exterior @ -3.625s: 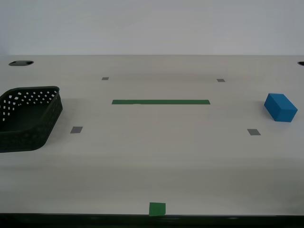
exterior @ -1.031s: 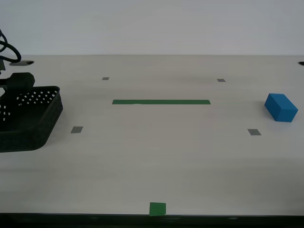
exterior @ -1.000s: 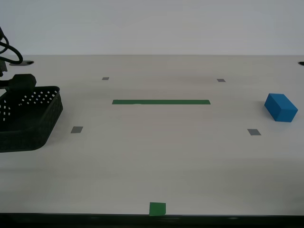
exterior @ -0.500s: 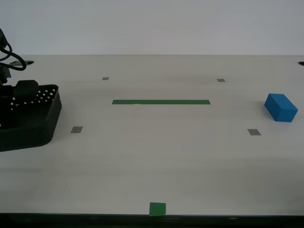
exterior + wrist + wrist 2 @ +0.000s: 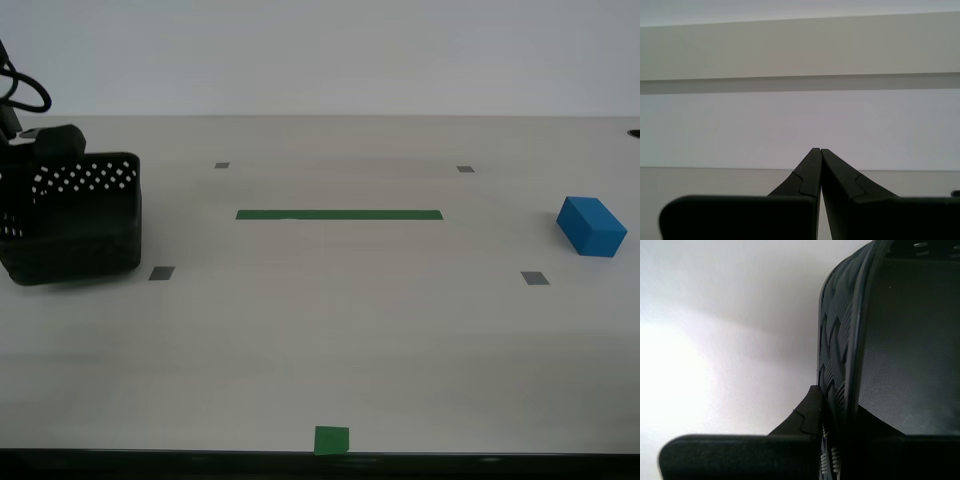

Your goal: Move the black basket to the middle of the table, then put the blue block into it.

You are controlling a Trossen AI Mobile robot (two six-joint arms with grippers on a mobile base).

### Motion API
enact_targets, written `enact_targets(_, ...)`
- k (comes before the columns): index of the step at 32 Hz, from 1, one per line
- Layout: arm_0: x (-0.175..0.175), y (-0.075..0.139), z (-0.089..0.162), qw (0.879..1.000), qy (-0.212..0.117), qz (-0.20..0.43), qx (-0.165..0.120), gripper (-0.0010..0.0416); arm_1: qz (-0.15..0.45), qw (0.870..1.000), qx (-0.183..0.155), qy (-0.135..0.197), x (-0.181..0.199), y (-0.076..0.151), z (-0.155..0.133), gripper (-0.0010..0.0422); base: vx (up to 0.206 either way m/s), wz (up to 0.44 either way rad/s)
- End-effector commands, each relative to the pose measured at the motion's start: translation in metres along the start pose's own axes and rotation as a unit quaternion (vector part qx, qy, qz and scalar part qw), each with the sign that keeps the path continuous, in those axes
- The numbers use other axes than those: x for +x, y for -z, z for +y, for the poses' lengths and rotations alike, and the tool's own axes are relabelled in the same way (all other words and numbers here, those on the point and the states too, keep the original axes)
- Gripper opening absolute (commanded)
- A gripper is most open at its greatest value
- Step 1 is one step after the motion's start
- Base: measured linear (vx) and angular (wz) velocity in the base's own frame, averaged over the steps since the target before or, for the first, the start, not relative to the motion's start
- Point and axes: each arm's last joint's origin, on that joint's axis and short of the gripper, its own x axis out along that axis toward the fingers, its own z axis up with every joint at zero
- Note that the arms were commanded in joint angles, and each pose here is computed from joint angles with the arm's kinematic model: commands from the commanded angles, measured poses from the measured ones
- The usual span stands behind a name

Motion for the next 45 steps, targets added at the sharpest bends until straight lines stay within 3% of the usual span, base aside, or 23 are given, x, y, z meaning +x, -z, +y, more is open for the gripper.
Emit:
enact_targets(1,0.000,-0.001,0.000,1.000,0.000,-0.002,0.001,0.0001,-0.009,1.000,0.006,0.006,-0.018,-0.005,-0.006,-0.0002,0.000,0.000)
enact_targets(6,0.000,-0.001,0.000,1.000,0.000,-0.002,0.001,0.0001,-0.018,0.999,0.028,0.022,-0.046,-0.017,-0.024,-0.0002,0.000,0.000)
enact_targets(9,0.000,-0.001,0.000,1.000,0.000,-0.002,0.001,0.0001,-0.034,0.997,0.042,0.048,-0.058,-0.024,-0.045,-0.0002,0.000,0.000)
enact_targets(19,0.000,0.000,0.000,1.000,-0.001,-0.002,0.001,0.0001,-0.073,0.989,0.095,0.090,-0.081,-0.025,-0.112,-0.0001,0.000,0.000)
enact_targets(25,0.000,-0.001,0.000,1.000,-0.001,-0.002,0.004,0.0001,-0.056,0.985,0.131,0.100,-0.069,-0.023,-0.154,-0.0001,0.000,0.000)
enact_targets(36,0.000,0.000,0.000,1.000,-0.001,0.002,0.006,0.0001,-0.020,0.970,0.206,0.126,-0.026,-0.041,-0.260,-0.0001,0.000,0.000)
enact_targets(45,0.000,0.001,0.000,1.000,-0.001,0.006,0.006,0.0001,0.015,0.961,0.249,0.121,0.003,-0.025,-0.316,-0.0001,0.000,0.000)
